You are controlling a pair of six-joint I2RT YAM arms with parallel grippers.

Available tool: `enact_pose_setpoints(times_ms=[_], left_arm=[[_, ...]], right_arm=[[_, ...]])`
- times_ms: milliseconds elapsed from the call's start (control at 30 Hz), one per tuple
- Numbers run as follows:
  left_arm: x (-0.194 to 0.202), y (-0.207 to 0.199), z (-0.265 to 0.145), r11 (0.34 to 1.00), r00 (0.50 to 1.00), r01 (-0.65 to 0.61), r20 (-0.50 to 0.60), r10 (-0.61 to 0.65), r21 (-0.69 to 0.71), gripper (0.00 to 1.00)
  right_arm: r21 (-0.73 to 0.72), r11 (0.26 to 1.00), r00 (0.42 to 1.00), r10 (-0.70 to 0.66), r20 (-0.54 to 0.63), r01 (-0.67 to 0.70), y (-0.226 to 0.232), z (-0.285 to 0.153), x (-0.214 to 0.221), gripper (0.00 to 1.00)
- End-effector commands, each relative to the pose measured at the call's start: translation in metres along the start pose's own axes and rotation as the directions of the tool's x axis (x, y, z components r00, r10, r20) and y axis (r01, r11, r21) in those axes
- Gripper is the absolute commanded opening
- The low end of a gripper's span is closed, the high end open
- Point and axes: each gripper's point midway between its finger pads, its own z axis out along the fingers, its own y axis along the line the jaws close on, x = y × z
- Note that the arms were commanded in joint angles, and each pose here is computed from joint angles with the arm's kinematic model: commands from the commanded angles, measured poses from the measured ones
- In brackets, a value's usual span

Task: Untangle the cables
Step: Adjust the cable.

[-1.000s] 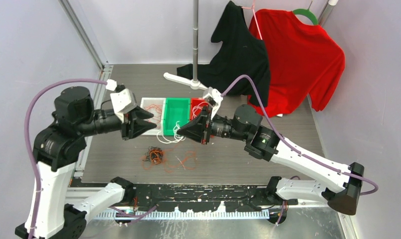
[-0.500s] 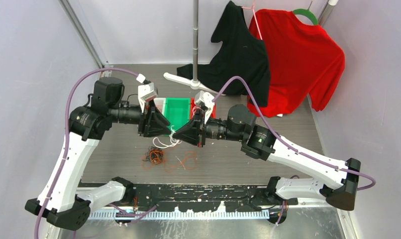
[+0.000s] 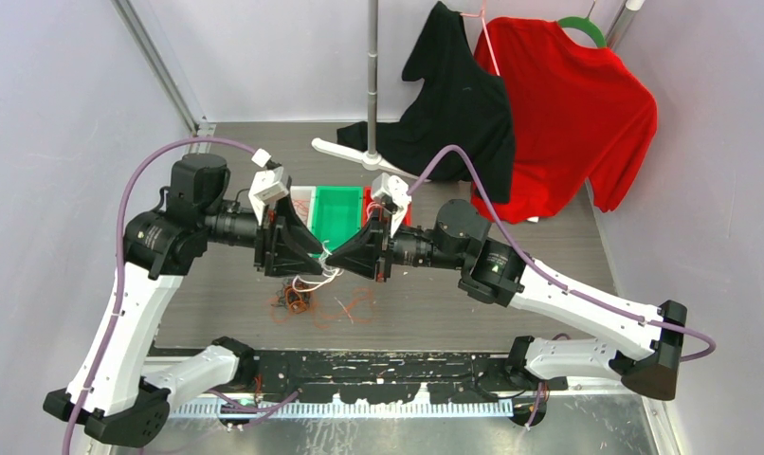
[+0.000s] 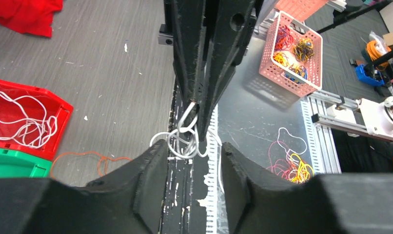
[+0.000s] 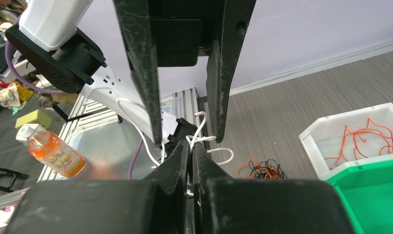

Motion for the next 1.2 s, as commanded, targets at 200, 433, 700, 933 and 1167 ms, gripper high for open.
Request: enact_pose_setpoints(times_ms=[200, 433, 700, 933, 1167], left_arm=[[-0.007, 0.008, 0.001, 0.999, 0.999, -0.004, 0.032, 0.005, -0.047, 0.25], [-0.031, 0.027, -0.009, 0.972, 0.992, -0.039, 0.107, 0.065, -0.232, 0.0], [-0.032, 0.056, -0.02, 0.903, 0.974, 0.074, 0.223, 0.024, -0.423, 0.0], [-0.028, 0.063, -0.022, 0.884, 0.969, 0.113, 0.248, 0.004, -0.454, 0.0], [-0.037, 0.058, -0.024, 0.889, 0.968, 0.09, 0.249, 0.028, -0.449, 0.0]], right_arm=[[-0.037, 0.999, 0.995, 0.01, 0.094, -0.007, 0.009, 0.002, -0.023, 0.01], [0.252, 0.963, 0.977, 0.039, 0.211, -0.093, -0.044, -0.01, -0.024, 0.6], [0.417, 0.882, 0.93, 0.061, 0.363, -0.22, -0.074, -0.027, -0.03, 0.7], [0.323, 0.914, 0.926, 0.122, 0.357, -0.245, -0.061, -0.006, -0.022, 0.64], [0.314, 0.915, 0.938, 0.15, 0.313, -0.251, -0.062, -0.001, -0.005, 0.38]])
